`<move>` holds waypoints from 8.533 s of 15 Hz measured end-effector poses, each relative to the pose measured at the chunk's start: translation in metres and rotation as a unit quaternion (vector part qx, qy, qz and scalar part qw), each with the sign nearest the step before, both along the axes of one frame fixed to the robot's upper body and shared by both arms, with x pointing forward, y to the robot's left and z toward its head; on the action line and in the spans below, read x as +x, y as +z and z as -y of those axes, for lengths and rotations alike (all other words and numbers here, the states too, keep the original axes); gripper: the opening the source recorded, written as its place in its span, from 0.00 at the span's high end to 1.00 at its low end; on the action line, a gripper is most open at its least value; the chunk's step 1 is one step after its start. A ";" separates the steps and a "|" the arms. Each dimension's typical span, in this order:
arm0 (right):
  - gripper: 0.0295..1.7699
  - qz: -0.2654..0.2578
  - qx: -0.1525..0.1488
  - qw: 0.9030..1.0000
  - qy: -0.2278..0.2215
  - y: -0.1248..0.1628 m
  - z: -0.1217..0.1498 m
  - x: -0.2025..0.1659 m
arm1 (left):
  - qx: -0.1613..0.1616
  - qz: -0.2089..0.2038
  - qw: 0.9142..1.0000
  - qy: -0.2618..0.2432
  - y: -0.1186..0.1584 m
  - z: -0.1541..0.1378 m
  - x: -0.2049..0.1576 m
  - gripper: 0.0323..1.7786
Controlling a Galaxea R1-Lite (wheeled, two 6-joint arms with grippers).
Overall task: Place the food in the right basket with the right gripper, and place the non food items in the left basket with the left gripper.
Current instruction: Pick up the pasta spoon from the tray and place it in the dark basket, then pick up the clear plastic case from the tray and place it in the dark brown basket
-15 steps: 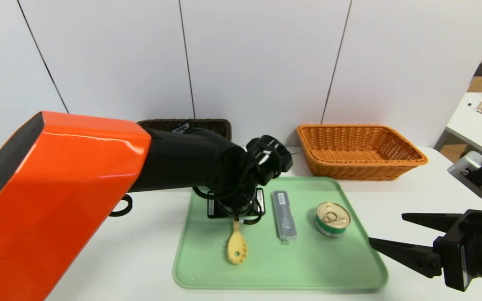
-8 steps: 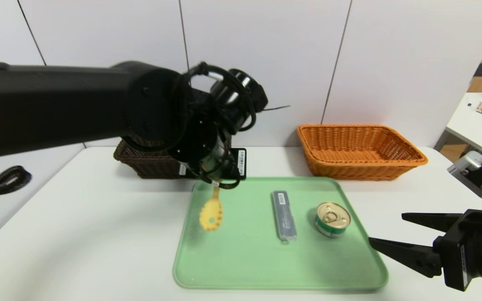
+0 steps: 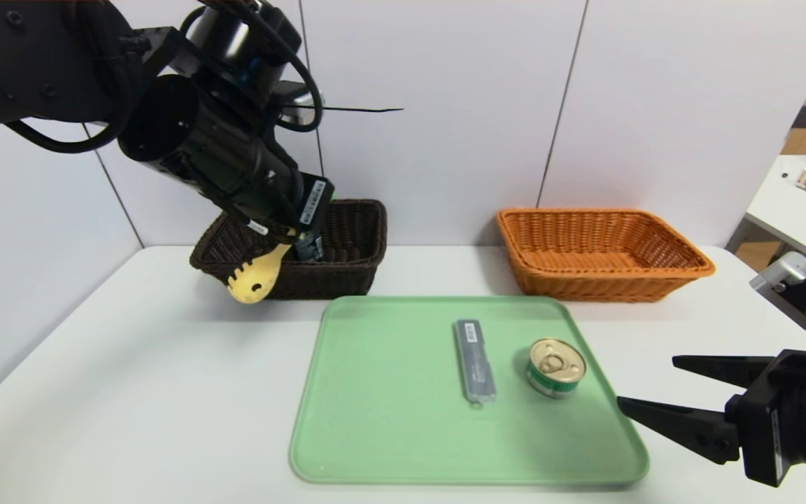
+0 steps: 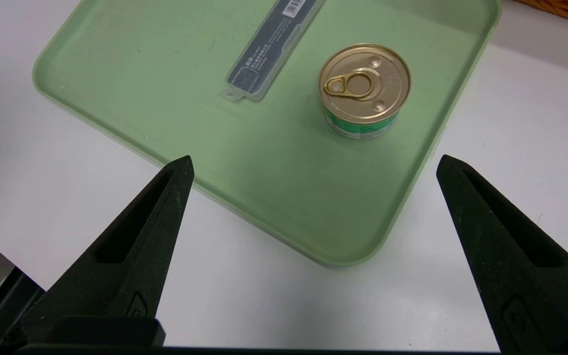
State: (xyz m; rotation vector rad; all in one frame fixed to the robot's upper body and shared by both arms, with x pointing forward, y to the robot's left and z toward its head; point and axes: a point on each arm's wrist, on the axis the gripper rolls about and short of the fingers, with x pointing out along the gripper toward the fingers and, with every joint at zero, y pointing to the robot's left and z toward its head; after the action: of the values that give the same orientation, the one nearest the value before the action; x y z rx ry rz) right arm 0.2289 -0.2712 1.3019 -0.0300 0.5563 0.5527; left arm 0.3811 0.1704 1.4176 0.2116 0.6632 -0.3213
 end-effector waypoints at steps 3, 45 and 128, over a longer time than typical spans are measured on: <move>0.04 0.000 0.000 1.000 0.000 0.000 0.000 0.000 | 0.035 0.021 0.996 -0.082 0.002 -0.026 0.015 0.94; 0.04 -0.001 -0.003 1.000 -0.016 -0.005 0.003 0.005 | -0.020 -0.018 0.990 -0.138 -0.034 0.068 -0.010 0.12; 0.04 0.009 0.003 1.000 -0.019 -0.006 0.007 -0.003 | 0.113 0.066 0.986 -0.100 -0.014 -0.112 0.071 0.70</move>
State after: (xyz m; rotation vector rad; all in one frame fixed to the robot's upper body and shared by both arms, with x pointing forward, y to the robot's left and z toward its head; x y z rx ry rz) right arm 0.2262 -0.2787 1.2963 -0.0195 0.5367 0.5159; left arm 0.4517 0.2820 1.4031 0.5138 0.5472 -0.4203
